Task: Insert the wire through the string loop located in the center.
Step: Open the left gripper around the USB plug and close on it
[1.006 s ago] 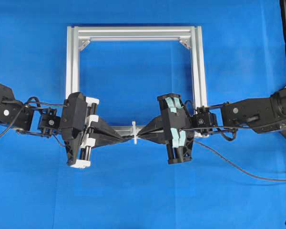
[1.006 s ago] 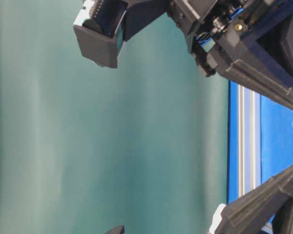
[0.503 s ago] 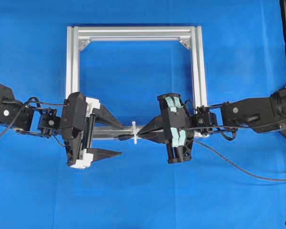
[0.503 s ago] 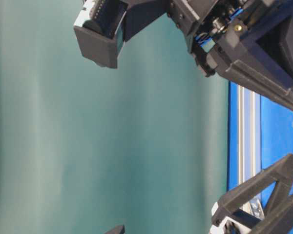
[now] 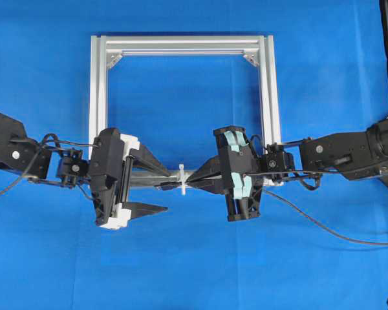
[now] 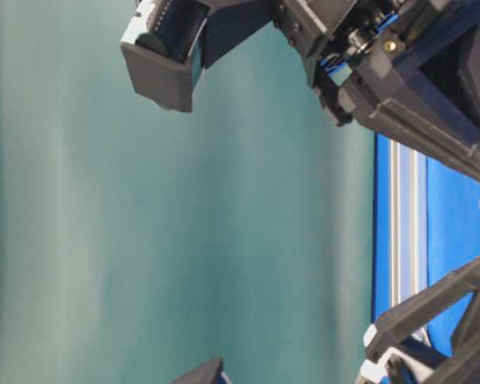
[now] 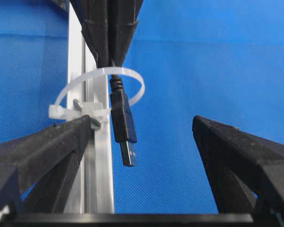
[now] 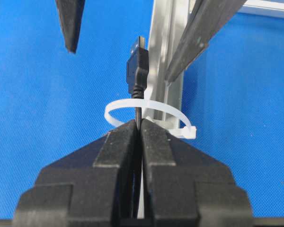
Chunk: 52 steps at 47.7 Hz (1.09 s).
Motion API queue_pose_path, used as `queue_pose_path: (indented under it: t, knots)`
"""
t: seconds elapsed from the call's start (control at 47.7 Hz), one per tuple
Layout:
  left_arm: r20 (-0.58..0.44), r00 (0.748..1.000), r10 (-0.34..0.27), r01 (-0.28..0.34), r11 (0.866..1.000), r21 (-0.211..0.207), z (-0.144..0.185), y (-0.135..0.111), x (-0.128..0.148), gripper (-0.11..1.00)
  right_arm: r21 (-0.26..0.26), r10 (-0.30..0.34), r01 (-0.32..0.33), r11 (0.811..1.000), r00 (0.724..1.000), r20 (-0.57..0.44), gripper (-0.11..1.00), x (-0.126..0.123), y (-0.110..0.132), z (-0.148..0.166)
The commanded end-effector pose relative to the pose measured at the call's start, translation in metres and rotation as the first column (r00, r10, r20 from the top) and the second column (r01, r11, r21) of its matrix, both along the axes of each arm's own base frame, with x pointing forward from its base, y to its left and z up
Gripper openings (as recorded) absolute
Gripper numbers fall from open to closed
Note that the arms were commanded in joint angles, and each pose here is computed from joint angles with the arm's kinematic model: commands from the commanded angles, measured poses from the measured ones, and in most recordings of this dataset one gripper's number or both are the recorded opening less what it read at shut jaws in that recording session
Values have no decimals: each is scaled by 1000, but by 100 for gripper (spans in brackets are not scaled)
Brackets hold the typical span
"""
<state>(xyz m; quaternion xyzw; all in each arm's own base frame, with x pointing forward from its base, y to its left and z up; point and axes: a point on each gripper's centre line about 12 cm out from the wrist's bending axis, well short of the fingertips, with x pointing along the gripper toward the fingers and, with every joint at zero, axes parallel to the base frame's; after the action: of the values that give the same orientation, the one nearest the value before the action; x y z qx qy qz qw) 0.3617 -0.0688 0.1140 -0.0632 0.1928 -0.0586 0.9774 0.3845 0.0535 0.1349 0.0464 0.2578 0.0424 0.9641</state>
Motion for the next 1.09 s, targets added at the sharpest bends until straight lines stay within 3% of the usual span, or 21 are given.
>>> queue_pose_path:
  t: [0.0,1.069]
  knots:
    - [30,1000,3,-3,1000,-4,9,0,6,91,6,-4,4,1000,1000,30,-3,3,0,8]
    - [-4,1000,4,-4,1000,1,4,2,5,91,6,-4,4,1000,1000,29,-3,3,0,8]
